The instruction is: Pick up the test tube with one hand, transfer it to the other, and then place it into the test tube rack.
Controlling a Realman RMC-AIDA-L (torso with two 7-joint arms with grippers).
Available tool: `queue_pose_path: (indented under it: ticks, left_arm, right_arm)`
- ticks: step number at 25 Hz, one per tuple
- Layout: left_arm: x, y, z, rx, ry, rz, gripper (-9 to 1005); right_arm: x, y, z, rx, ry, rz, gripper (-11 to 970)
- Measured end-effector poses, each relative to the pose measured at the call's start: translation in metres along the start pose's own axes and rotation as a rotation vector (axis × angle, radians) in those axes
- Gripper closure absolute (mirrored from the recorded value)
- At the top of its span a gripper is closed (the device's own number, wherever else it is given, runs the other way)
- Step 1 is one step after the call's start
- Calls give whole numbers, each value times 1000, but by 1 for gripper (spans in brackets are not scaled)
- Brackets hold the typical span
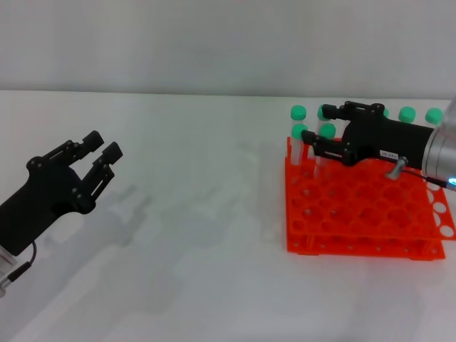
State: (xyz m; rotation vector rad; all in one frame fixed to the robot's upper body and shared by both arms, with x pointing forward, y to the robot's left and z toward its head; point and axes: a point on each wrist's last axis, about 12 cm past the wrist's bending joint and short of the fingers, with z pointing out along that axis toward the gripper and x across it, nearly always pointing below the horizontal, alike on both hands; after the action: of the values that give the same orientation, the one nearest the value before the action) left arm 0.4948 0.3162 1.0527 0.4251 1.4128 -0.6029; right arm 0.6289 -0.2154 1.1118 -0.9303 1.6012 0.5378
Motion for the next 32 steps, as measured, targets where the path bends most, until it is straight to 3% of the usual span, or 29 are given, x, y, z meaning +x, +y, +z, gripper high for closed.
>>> queue_pose_path:
  ticks: [1, 3, 9, 15, 19, 23, 25, 32]
  left_arm:
    - [0, 0, 0, -1, -1, 0, 632]
    - [0, 1, 0, -7, -3, 0, 632]
    - [-4, 9, -10, -106, -53, -4, 632]
    - [-7, 17, -33, -245, -118, -4, 632]
    - [1, 14, -51, -382, -159, -8, 590]
    - [11, 6, -59, -497, -166, 39, 505]
    - [14, 6, -60, -510, -151, 38, 263]
    - [23, 6, -64, -570, -110, 12, 99]
  right_arm:
    - [0, 1, -1, -8, -6, 1, 628]
    - [-1, 3, -7, -25, -32, 2, 390]
    - [-1, 11, -44, -21, -132, -28, 161]
    - [16, 4, -107, 142, -301, 39, 132]
    - [51, -1, -164, 383, -385, 140, 132]
    - [86, 5, -208, 612, -379, 208, 132]
    - [107, 15, -225, 747, -342, 210, 132]
    - [128, 30, -233, 852, -266, 181, 132]
